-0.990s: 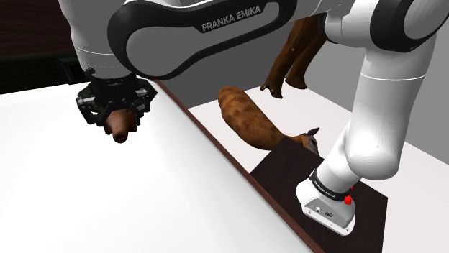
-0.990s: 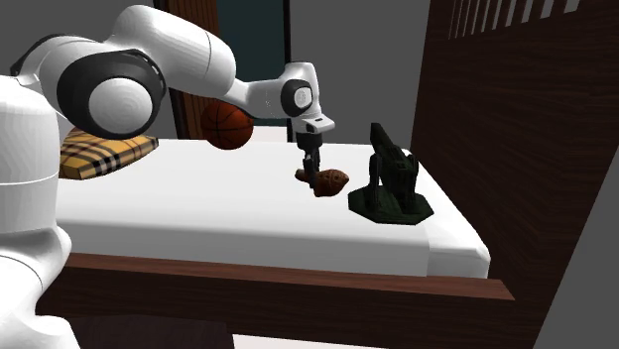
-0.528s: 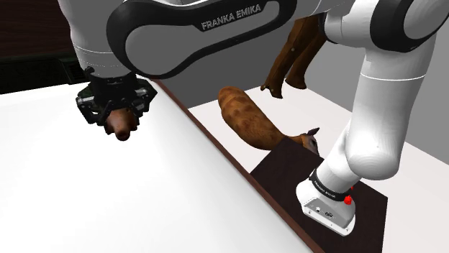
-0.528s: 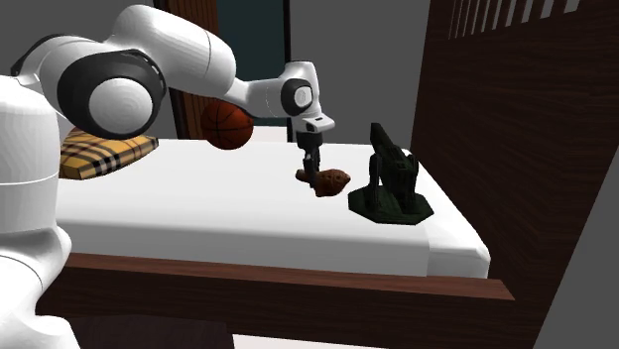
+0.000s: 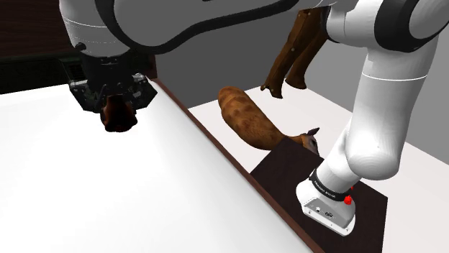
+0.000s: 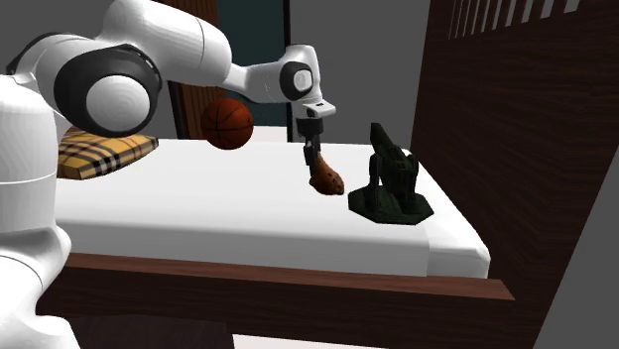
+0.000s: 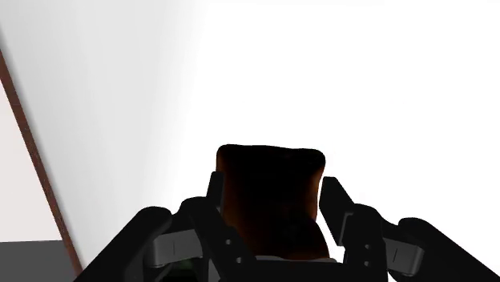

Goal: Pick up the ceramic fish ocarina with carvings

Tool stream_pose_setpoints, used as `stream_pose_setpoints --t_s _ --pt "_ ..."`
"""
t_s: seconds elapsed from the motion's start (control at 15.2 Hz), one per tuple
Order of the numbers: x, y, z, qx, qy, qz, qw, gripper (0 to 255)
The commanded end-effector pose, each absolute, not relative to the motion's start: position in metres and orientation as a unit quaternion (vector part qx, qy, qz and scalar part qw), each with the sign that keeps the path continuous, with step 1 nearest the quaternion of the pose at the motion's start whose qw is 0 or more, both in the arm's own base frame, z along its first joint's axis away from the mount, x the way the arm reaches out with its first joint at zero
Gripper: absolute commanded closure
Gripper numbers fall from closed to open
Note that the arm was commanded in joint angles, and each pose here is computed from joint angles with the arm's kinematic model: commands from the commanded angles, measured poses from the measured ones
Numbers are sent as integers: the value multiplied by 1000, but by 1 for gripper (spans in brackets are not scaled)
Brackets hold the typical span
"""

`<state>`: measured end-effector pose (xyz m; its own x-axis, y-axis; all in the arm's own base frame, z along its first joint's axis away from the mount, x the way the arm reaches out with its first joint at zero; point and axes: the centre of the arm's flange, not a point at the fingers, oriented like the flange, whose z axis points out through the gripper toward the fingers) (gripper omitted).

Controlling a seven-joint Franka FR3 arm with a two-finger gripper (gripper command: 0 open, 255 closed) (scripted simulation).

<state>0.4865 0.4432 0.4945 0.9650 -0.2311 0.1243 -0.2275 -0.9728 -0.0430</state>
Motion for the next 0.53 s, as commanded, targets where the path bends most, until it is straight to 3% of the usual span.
stream_pose_setpoints --t_s 0.0,0.46 --pt "486 443 506 -991 116 -64 14 255" --pt "486 443 533 -991 116 -64 14 255"
